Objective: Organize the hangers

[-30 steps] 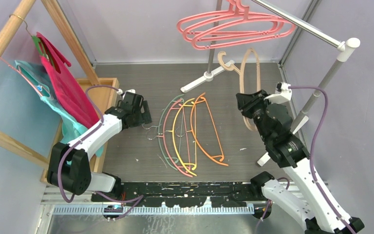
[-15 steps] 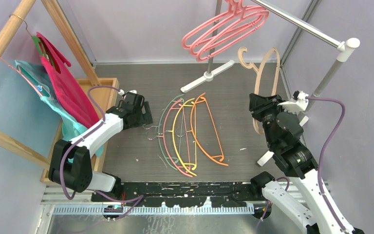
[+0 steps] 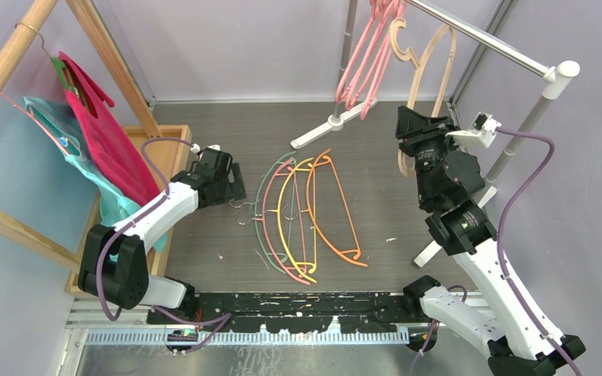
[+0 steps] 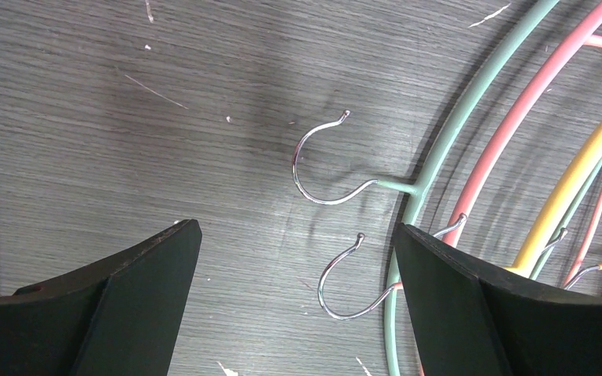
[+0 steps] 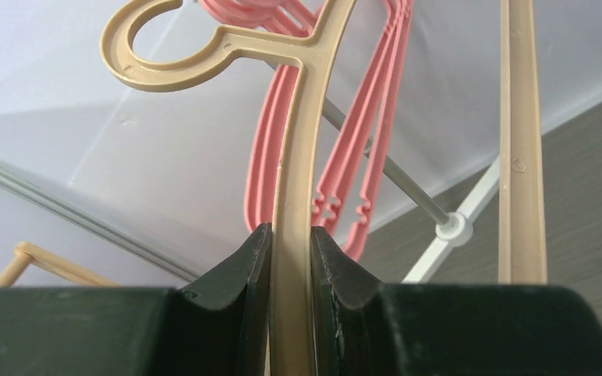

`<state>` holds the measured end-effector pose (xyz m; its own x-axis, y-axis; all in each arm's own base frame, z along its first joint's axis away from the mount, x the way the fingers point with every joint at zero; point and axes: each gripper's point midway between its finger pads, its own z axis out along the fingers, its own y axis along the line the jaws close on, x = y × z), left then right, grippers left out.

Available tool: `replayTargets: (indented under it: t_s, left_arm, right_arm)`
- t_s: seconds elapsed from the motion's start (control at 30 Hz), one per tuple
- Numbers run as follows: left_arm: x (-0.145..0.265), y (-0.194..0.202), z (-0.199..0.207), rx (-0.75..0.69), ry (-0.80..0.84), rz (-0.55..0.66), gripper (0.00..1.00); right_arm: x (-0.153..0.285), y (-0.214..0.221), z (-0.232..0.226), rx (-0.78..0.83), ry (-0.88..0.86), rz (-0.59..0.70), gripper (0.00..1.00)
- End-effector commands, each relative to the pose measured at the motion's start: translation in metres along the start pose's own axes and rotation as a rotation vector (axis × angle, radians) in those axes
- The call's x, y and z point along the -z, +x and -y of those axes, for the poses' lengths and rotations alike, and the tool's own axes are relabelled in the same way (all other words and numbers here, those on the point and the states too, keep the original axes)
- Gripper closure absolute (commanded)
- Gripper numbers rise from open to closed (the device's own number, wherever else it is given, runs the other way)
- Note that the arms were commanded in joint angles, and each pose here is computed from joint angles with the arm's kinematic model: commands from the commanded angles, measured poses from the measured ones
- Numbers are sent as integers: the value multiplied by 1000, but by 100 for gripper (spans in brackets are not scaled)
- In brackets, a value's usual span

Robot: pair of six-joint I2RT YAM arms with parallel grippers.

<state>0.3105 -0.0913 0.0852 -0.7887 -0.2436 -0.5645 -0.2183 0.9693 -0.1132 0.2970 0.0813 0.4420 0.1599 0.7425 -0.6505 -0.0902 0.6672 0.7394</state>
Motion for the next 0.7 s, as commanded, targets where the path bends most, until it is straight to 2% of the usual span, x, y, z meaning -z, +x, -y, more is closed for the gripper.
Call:
replayTargets:
  t_s: [0.0, 0.3, 0.67]
  left_arm:
    - [4, -21, 9, 9, 24, 55, 2]
    - [2, -20, 8, 4, 14, 48, 2]
    - [1, -18, 6, -2, 5, 42, 2]
  right_arm:
    - [-2, -52, -38, -103, -102, 173, 98]
    - [-22, -64, -48, -123, -102, 264, 98]
    - [-60, -54, -22, -182, -52, 285, 98]
